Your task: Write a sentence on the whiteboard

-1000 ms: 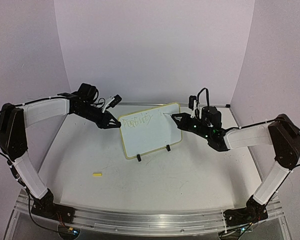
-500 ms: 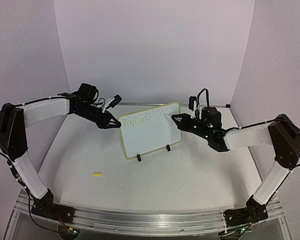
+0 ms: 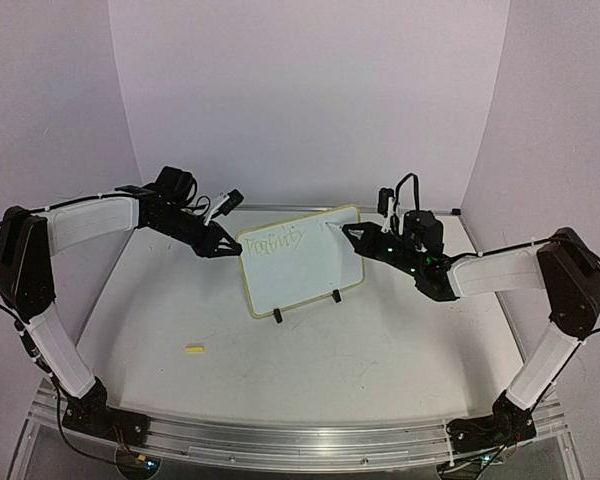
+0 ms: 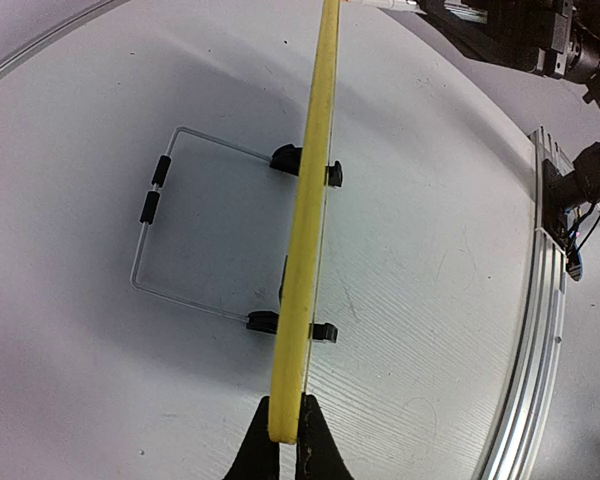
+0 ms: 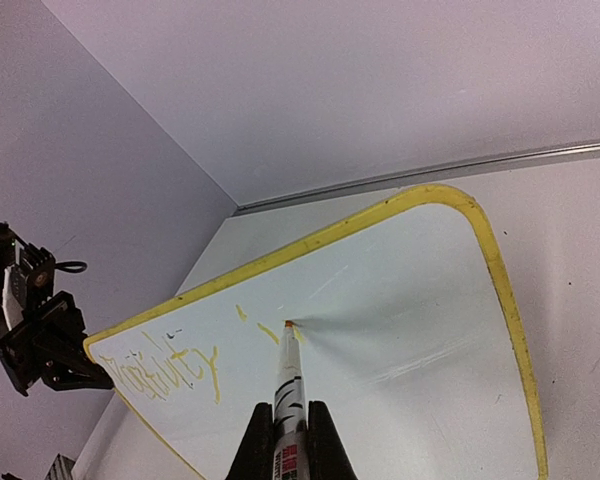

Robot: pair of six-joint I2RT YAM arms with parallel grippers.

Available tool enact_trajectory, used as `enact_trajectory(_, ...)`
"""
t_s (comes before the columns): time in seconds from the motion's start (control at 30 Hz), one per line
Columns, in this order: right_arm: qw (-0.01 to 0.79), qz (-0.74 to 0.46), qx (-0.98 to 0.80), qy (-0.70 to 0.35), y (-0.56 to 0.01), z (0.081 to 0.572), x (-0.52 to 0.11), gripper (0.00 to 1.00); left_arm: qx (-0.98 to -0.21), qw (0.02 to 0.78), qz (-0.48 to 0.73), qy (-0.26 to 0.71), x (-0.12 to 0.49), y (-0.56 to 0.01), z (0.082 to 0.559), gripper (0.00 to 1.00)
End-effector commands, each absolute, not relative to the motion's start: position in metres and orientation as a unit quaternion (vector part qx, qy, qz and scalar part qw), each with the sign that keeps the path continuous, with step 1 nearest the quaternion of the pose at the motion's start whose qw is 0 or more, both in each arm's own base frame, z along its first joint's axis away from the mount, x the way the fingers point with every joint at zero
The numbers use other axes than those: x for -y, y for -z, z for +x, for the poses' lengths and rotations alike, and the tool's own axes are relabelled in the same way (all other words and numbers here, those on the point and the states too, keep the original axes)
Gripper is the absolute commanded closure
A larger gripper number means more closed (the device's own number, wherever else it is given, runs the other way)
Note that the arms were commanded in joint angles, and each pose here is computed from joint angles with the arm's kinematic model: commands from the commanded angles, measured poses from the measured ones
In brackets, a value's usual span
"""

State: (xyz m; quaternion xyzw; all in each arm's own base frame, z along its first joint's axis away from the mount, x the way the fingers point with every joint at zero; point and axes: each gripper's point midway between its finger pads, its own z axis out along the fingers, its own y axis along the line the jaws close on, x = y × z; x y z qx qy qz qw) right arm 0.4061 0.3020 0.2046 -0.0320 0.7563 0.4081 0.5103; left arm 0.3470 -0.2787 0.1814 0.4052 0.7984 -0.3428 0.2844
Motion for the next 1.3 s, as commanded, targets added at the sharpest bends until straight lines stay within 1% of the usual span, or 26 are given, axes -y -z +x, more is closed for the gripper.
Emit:
enact_trajectory(0.0, 0.538, -0.029, -0.729, -0.422, -0.229, 0.416, -0.305, 1.0, -0.816, 0.246, 0.412, 0.322, 0.277, -0.157, 0.34, 1.0)
enact_trajectory(0.3, 0.546, 0.0, -0.739, -0.395, -0.218, 0.421, -0.292, 1.0, -0.817, 0.245, 0.412, 0.32, 0.277, -0.156, 0.34, 1.0)
enact_trajectory(0.53, 0.556, 0.011, -0.738, -0.382, -0.219, 0.42, -0.283, 1.0, -0.817, 0.244, 0.412, 0.321, 0.277, -0.155, 0.34, 1.0)
enact_trajectory(1.03, 0.523, 0.01, -0.766, -0.375, -0.186, 0.414, -0.284, 1.0, -0.817, 0.245, 0.412, 0.321, 0.277, -0.156, 0.34, 1.0)
enact_trajectory(1.27, 0.518, 0.014, -0.769, -0.373, -0.18, 0.413, -0.283, 1.0, -0.817, 0.244, 0.411, 0.322, 0.277, -0.155, 0.34, 1.0)
